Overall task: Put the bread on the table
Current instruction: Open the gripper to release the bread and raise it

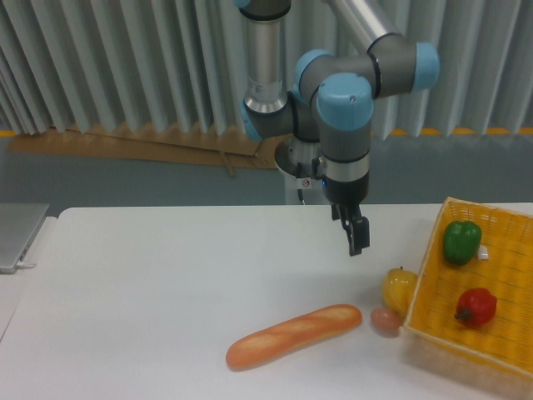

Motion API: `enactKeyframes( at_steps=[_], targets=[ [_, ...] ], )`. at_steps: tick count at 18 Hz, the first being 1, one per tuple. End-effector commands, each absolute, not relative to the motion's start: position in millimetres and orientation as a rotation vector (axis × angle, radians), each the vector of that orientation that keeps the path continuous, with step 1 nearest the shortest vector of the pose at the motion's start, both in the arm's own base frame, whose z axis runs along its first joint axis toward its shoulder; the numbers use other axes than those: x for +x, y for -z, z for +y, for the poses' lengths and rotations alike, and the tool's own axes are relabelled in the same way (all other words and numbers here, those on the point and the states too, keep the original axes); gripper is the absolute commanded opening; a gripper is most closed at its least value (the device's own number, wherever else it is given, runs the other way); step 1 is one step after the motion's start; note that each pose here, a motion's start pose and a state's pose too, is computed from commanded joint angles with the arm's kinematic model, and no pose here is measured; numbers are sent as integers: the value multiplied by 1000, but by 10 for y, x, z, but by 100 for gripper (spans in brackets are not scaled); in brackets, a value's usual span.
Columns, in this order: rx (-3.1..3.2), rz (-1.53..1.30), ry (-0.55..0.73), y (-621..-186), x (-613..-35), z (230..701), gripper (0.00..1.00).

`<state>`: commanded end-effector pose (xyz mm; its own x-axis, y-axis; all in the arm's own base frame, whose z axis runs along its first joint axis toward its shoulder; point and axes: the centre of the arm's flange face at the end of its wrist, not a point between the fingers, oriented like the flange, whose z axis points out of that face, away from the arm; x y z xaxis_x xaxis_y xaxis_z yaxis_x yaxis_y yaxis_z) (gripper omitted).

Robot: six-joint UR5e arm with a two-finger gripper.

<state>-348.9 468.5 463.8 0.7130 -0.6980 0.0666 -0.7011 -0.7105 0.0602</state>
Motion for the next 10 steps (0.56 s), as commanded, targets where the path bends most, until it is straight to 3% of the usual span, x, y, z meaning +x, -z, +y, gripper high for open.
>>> enactKeyframes(
  at_steps=[10],
  targets=[
    [2849,-1177,-34,-4748,-3384,4649,100]
  ],
)
